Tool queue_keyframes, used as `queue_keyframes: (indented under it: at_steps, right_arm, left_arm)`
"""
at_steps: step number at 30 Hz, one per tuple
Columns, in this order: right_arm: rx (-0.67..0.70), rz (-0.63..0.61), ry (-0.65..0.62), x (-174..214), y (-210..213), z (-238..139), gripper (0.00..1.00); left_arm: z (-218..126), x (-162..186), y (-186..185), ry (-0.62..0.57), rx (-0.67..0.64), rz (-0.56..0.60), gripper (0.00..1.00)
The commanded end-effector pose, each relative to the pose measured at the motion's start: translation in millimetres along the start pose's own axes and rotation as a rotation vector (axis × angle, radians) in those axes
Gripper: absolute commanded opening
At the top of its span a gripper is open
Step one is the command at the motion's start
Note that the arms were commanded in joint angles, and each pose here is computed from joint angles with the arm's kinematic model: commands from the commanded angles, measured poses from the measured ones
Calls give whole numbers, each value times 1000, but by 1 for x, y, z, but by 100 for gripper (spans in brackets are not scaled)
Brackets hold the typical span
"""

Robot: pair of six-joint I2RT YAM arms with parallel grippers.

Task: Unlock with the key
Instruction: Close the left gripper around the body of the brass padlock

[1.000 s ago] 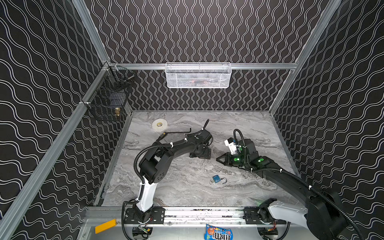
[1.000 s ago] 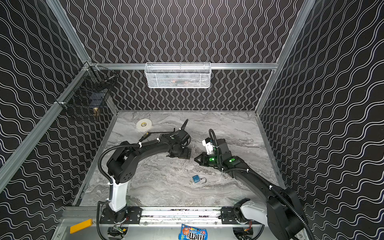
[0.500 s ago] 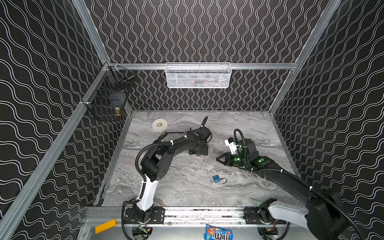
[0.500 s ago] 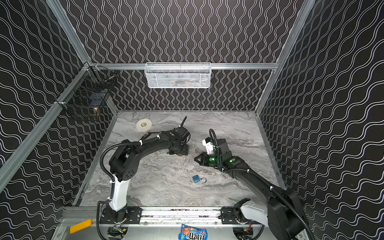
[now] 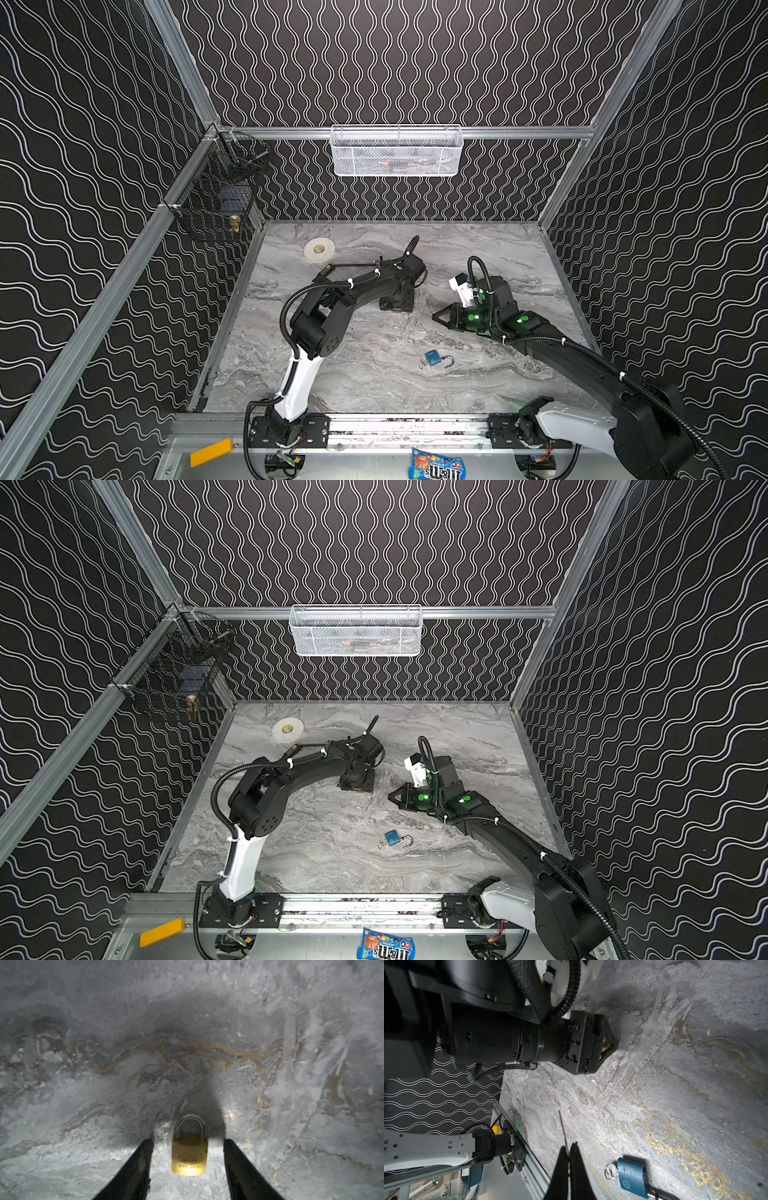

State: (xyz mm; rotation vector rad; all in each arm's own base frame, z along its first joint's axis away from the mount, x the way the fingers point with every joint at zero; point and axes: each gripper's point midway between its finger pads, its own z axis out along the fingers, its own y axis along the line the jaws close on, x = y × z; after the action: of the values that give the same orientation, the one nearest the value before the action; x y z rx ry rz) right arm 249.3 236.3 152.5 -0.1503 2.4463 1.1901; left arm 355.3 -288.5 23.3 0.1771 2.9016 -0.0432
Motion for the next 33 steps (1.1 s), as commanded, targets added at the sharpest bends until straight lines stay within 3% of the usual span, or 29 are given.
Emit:
queue_keyframes:
  at_steps: [1,11,33]
  right_arm:
    - [-12,-6,-9,-2,3,-1,0]
    - [-17,-2,-2,-1,2,0,0]
    - [-30,5,6,-2,4,3,0]
  left_arm:
    - [1,5,5,25,-33,2,59]
    - [6,10,11,59,-91,-30,54]
    - [11,22,12,87,-73,-73,37]
